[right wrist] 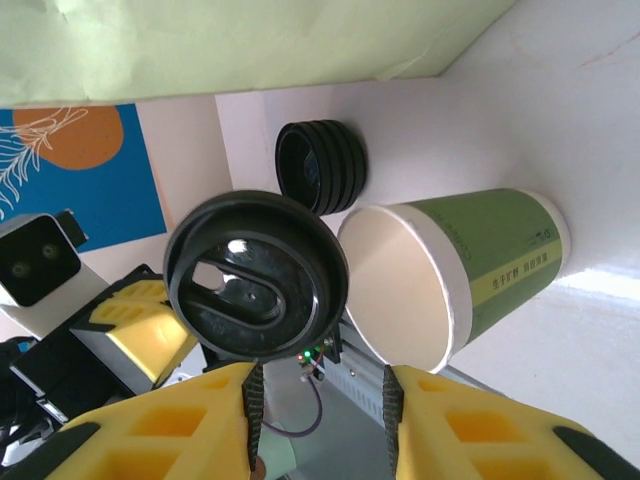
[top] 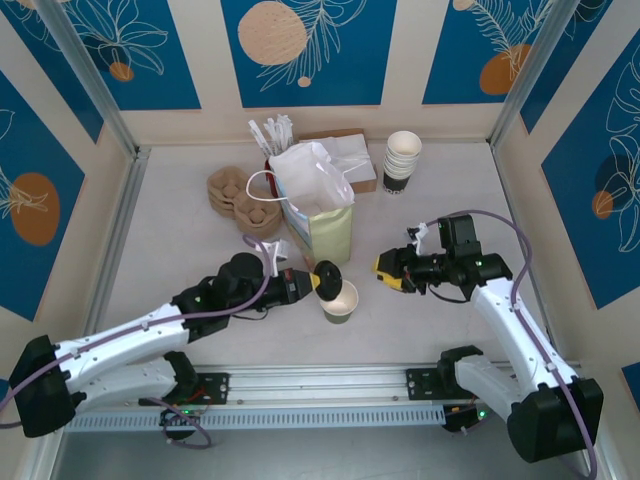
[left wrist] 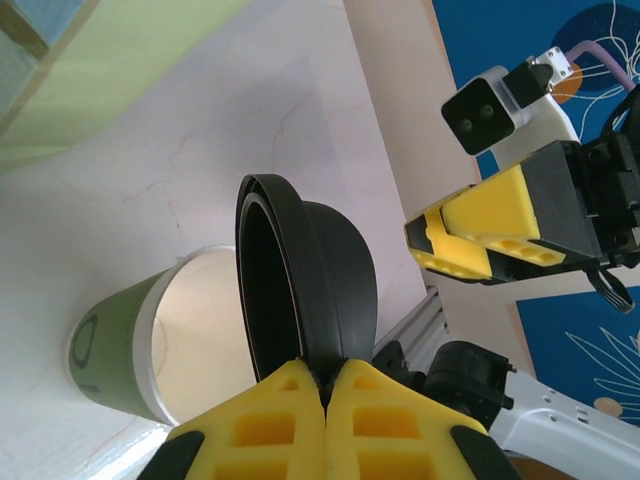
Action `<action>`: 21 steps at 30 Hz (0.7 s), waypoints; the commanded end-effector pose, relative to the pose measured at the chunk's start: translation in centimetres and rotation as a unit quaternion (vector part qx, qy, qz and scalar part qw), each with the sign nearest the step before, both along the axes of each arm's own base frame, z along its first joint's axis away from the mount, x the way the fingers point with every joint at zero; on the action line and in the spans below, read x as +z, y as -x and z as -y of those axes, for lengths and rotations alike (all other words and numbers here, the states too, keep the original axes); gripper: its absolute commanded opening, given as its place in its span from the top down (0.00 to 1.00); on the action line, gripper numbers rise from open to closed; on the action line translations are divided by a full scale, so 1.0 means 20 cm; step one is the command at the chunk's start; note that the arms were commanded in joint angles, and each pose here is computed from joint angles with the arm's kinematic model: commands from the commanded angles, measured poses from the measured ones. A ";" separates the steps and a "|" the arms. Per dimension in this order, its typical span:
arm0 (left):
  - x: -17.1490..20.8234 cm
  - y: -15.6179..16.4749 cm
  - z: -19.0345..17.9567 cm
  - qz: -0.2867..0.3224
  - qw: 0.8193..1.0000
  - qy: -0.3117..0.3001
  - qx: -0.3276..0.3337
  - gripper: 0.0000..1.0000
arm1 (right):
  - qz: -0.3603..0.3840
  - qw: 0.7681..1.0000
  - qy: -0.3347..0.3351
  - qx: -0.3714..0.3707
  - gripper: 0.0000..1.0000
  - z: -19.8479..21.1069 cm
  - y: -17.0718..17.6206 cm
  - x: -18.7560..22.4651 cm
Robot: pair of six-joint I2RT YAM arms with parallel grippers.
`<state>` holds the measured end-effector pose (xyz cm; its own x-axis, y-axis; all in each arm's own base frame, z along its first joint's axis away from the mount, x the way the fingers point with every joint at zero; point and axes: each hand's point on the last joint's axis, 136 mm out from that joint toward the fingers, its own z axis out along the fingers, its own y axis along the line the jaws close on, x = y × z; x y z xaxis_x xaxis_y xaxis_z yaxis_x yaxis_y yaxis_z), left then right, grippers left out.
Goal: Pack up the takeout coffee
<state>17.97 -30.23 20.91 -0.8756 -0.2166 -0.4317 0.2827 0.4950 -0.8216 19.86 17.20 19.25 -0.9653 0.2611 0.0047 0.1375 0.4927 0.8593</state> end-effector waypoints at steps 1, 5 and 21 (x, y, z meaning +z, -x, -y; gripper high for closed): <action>0.04 0.01 0.04 -0.012 0.999 0.036 -0.014 1.00 | 0.002 1.000 -0.021 0.009 0.61 -0.02 -0.01 0.00; 0.00 0.01 0.03 -0.019 0.999 0.027 -0.011 1.00 | -0.007 1.000 -0.025 0.010 0.61 -0.02 -0.02 -0.03; -0.17 0.03 0.03 -0.048 0.999 0.014 -0.014 1.00 | -0.046 0.998 -0.023 0.035 0.58 -0.07 -0.01 -0.15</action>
<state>17.29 -30.75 17.32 -0.9170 -0.1943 -0.3483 0.2171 0.4896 -0.8445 20.53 18.11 16.20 -0.9688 0.2248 0.1043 0.2030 0.4785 0.8543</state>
